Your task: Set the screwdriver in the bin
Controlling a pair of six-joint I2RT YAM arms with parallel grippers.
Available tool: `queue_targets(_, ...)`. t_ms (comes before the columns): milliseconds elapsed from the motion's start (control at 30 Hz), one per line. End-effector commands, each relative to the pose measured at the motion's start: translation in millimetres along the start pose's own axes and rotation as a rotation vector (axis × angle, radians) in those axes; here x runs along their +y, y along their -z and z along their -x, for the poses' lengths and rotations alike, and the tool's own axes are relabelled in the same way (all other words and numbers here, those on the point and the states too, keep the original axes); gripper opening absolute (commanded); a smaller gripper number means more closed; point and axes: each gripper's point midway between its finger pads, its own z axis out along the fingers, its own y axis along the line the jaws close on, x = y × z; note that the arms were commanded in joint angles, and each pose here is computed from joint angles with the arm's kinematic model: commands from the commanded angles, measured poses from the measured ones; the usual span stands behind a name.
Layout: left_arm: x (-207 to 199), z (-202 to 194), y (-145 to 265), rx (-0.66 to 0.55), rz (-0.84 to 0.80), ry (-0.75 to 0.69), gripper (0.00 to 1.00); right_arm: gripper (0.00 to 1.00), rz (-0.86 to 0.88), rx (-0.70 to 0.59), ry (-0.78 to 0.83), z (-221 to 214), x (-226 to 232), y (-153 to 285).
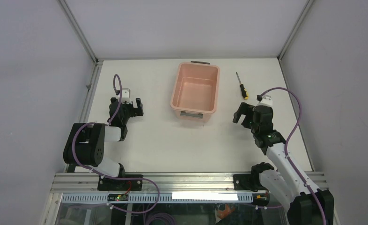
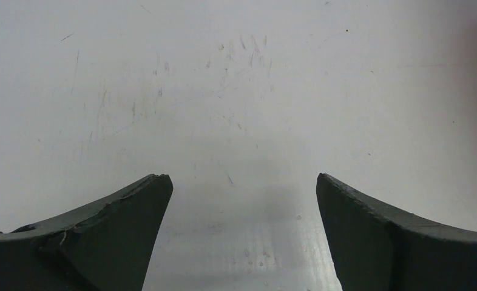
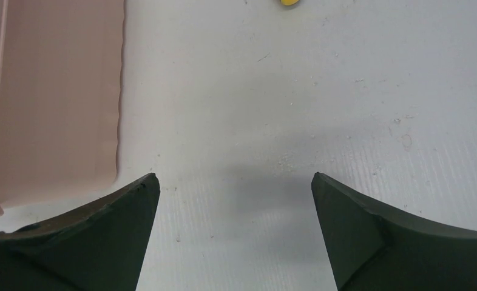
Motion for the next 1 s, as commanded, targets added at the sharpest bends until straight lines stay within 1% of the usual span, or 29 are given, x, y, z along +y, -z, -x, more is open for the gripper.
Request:
queue_targets(0, -5, 17, 0, -0.052, -0.017, 0.016, 0.99, 0.99, 0.017, -0.043, -0.016, 13, 4, 5)
queue_targets(67, -5, 17, 0, -0.052, -0.017, 0.016, 0.99, 0.99, 0.021, -0.061, -0.010, 21, 6, 7)
queue_targets(233, -5, 17, 0, -0.052, -0.017, 0.016, 0.99, 0.99, -0.046, -0.085, 0.006, 56, 5, 9)
queue_targets(367, -6, 16, 0, -0.052, -0.018, 0.016, 0.99, 0.99, -0.108, -0.035, 0.046, 90, 7, -5)
queue_targets(433, -5, 17, 0, -0.053, -0.017, 0.016, 0.99, 0.99, -0.127, 0.010, 0.077, 107, 7, -21)
queue_targets(467, -5, 17, 0, -0.052, -0.017, 0.016, 0.99, 0.99, -0.124, 0.058, 0.107, 107, 4, -37)
queue_targets(500, -5, 16, 0, -0.052, -0.018, 0.016, 0.99, 0.99, -0.087, 0.060, 0.126, 119, 10, -43)
queue_targets(600, -6, 17, 0, -0.053, -0.018, 0.016, 0.99, 0.99, -0.035, 0.137, 0.204, 130, 13, -80)
queue_targets(700, -5, 17, 0, -0.053, -0.017, 0.016, 0.99, 0.99, -0.052, 0.212, 0.276, 131, 5, -111)
queue_targets(800, -6, 17, 0, -0.053, -0.018, 0.016, 0.99, 0.99, -0.050, 0.283, 0.313, 124, -2, -140)
queue_targets(967, -5, 16, 1, -0.051, -0.017, 0.016, 0.99, 0.99, -0.028, 0.412, 0.300, 104, -7, -187)
